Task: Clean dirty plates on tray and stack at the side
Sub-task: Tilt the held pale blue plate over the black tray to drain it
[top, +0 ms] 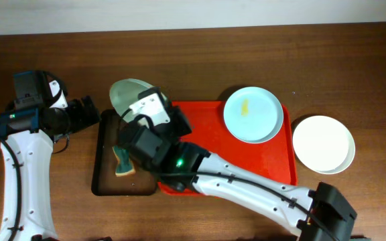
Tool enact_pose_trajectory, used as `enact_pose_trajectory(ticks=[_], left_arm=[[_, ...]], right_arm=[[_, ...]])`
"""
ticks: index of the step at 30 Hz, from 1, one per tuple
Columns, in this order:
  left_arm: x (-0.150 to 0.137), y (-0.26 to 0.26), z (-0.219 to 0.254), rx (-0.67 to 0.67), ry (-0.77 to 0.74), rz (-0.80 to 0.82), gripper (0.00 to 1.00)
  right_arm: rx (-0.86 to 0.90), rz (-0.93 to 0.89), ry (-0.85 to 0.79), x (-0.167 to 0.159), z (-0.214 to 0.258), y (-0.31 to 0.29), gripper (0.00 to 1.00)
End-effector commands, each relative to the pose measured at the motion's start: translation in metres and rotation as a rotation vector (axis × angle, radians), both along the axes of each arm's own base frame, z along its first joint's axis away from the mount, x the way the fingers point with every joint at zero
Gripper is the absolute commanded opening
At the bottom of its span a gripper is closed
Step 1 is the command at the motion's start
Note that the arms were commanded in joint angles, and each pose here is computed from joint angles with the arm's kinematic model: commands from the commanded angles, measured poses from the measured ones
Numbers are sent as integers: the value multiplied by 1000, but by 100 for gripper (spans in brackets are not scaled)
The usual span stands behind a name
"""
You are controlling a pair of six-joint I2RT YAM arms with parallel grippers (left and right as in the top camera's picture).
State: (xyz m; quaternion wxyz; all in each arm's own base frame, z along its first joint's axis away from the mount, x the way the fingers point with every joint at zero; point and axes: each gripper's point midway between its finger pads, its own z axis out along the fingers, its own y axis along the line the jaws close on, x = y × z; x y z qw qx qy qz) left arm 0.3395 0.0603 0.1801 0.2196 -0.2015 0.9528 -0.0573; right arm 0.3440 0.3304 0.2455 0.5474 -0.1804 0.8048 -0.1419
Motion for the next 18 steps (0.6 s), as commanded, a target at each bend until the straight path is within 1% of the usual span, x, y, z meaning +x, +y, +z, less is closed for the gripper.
enact_pose_trajectory(ticks=[1, 5, 9, 18], left_arm=[[3, -1, 7, -11, -21, 5, 99], [2, -1, 7, -12, -21, 5, 99], [3, -1, 7, -12, -21, 5, 99], [3, -1, 7, -11, -21, 5, 99]], right_arm=[[-195, -29, -156, -10, 43, 2, 4], [-223, 12, -231, -24, 67, 23, 4], [-206, -28, -269, -26, 79, 21, 4], [-200, -40, -274, -27, 81, 19, 4]])
